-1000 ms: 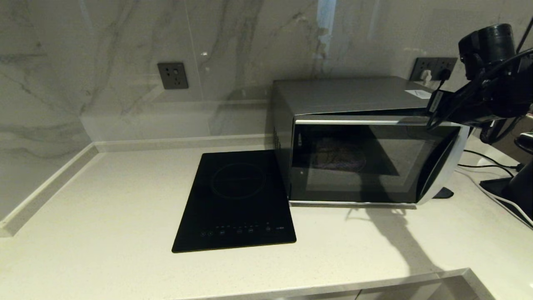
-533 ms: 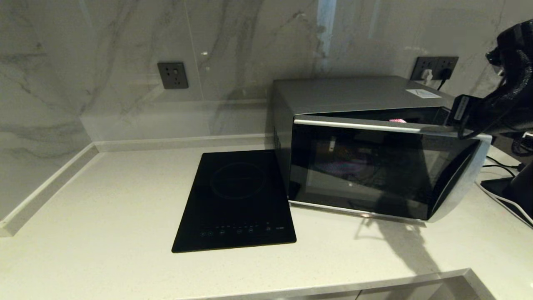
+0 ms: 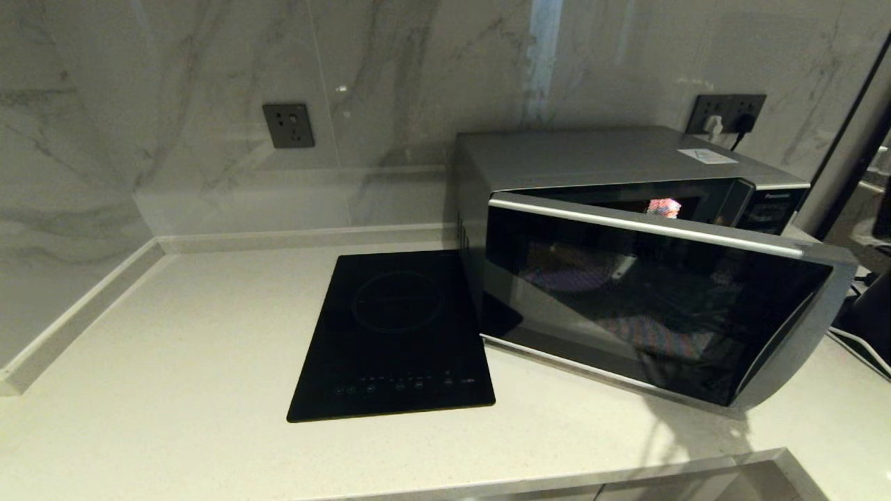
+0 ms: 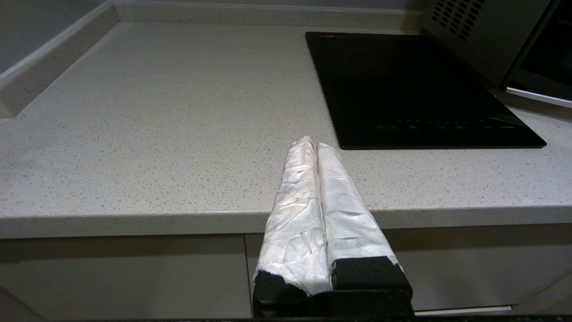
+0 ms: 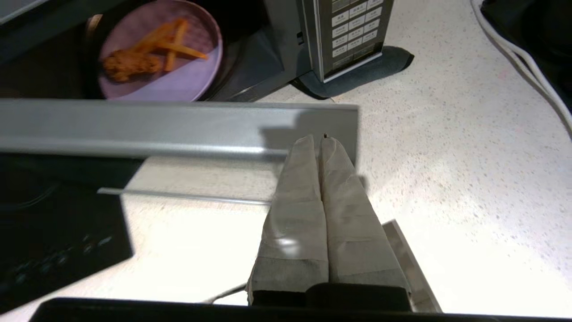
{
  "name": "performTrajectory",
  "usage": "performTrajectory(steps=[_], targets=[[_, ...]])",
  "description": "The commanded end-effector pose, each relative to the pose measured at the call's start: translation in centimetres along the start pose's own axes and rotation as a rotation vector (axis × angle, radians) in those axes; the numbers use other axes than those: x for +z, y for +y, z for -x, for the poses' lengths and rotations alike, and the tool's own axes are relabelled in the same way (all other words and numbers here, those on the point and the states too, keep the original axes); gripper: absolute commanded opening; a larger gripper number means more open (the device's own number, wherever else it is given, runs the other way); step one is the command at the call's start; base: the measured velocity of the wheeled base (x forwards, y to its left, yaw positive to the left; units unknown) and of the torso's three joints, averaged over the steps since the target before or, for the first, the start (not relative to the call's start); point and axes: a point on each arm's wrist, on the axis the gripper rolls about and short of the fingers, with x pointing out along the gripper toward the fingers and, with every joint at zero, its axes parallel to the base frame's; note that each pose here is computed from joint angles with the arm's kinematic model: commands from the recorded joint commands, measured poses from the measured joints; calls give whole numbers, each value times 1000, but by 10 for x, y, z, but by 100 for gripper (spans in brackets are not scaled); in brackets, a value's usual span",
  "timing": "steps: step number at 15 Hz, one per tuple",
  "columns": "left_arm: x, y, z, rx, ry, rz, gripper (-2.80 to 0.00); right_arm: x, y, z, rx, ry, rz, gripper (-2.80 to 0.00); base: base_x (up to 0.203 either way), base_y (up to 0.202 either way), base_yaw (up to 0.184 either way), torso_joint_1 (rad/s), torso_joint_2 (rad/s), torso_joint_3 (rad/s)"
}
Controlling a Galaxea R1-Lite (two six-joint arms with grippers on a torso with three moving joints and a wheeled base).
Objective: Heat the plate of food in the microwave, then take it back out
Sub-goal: Open the microwave oven
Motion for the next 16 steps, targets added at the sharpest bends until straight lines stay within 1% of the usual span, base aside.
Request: performTrajectory(steps=[1,4,8,10,12,14,16], targets=[[0,0,0,1,1,1,-280,-1,-11,31,31,-58,-23,-280,0,0,0,0,0,0],[0,0,0,1,1,0,-280,14,5,2,20,-33,-15,-280,0,0,0,0,0,0],[0,0,0,1,1,0,-280,37,31,-51,0,-8,-7,-280,0,0,0,0,0,0],[0,0,0,1,1,2,-280,38,39,-77,-25,17,3,-280,0,0,0,0,0,0],[0,0,0,1,1,0,-280,33,43,-99,-57,54,18,-280,0,0,0,0,0,0],[0,0,0,1,1,2,-280,27,43,-106,-75,97,27,-280,0,0,0,0,0,0],[0,0,0,1,1,0,-280,25,43,-107,-80,112,-14,-280,0,0,0,0,0,0]])
